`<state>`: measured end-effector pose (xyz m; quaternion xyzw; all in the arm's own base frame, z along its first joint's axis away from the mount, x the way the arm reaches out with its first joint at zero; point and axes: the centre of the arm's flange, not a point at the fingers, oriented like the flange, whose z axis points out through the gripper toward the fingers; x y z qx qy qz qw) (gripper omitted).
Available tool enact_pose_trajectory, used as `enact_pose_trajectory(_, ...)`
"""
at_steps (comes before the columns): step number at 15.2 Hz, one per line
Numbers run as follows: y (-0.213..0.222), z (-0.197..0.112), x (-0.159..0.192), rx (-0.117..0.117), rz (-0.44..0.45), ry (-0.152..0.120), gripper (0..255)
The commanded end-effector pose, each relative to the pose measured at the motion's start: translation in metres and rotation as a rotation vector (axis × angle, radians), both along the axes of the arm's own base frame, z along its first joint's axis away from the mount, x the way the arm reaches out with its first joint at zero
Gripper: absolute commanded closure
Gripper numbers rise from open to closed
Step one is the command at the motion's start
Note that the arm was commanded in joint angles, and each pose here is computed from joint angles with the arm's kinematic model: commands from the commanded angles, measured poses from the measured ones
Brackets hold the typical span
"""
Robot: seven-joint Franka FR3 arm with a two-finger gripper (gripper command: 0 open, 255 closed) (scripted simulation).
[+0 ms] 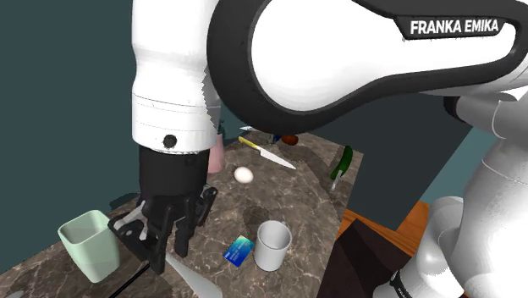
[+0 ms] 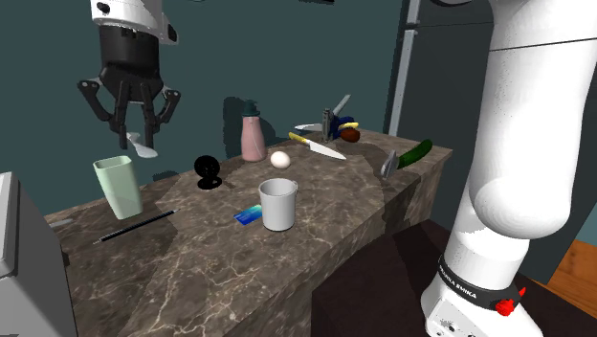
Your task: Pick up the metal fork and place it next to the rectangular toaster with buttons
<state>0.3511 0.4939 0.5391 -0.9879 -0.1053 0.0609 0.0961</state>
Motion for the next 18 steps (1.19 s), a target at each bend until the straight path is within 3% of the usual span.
enact_pose_trajectory(1, 0.0, -0.011, 0.0, 0.001, 0.0, -0.001, 255)
enact_pose_trajectory(18, 0.0, -0.101, 0.0, 0.001, 0.0, -0.001, 255)
